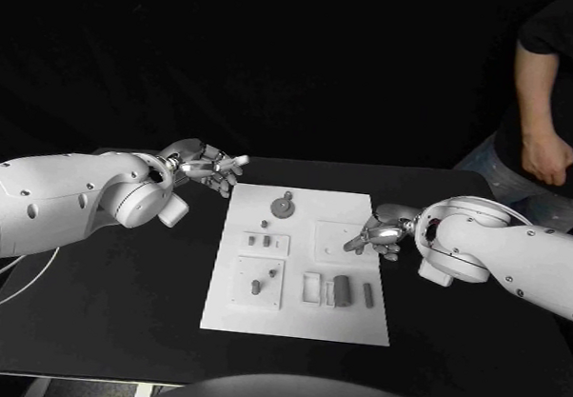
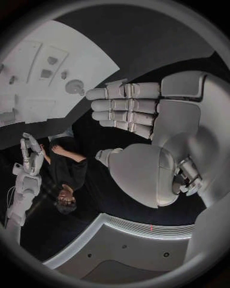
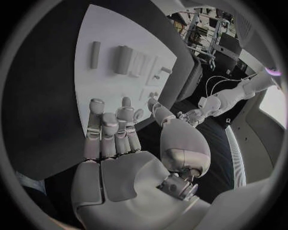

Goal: Assemble the parts on the task board

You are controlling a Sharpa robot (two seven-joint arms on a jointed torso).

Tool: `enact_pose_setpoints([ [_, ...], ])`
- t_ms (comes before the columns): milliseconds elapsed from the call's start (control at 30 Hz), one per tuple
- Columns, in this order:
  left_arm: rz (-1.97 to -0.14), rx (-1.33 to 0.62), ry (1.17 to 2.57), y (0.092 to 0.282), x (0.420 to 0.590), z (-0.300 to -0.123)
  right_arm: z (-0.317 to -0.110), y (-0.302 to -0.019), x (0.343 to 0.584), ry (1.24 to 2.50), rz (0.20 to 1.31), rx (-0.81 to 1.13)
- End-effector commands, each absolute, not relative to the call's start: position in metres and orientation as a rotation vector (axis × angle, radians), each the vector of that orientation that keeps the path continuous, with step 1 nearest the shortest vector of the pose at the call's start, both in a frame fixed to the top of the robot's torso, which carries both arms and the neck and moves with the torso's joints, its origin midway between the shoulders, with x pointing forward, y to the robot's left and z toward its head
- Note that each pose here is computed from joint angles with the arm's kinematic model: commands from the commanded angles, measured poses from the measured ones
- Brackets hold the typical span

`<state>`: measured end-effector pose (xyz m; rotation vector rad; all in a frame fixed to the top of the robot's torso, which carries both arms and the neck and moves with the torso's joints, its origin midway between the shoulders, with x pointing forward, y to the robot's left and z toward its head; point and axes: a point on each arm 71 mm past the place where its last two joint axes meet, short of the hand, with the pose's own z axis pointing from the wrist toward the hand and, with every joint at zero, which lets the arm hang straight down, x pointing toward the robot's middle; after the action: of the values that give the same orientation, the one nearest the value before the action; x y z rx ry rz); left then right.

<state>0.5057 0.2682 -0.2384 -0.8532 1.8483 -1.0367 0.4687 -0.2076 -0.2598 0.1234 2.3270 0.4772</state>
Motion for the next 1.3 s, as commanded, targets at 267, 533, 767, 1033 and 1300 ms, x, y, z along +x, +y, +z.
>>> enact_pose_setpoints([
  [267, -1.048, -0.847, 1.835, 0.267, 0.506, -0.237, -0.263, -0.210, 0.465, 2.380, 0.351, 0.115],
  [533, -1.050, -0.847, 1.832, 0.267, 0.507, -0.236, -0.268, -0.208, 0.459, 2.431, 0.318, 0.114],
  [767, -1.049, -0.847, 1.830, 0.267, 0.507, -0.236, -0.272, -0.204, 0.458, 2.440, 0.299, 0.104],
  [1033, -1.051, -0.846, 1.832, 0.266, 0.507, -0.236, -0.281, -0.199, 0.454, 2.465, 0.278, 0.065],
  [1300, -1.050, -0.846, 1.832, 0.267, 0.507, -0.236, -0.287, -0.197, 0.450, 2.494, 0.263, 0.033],
])
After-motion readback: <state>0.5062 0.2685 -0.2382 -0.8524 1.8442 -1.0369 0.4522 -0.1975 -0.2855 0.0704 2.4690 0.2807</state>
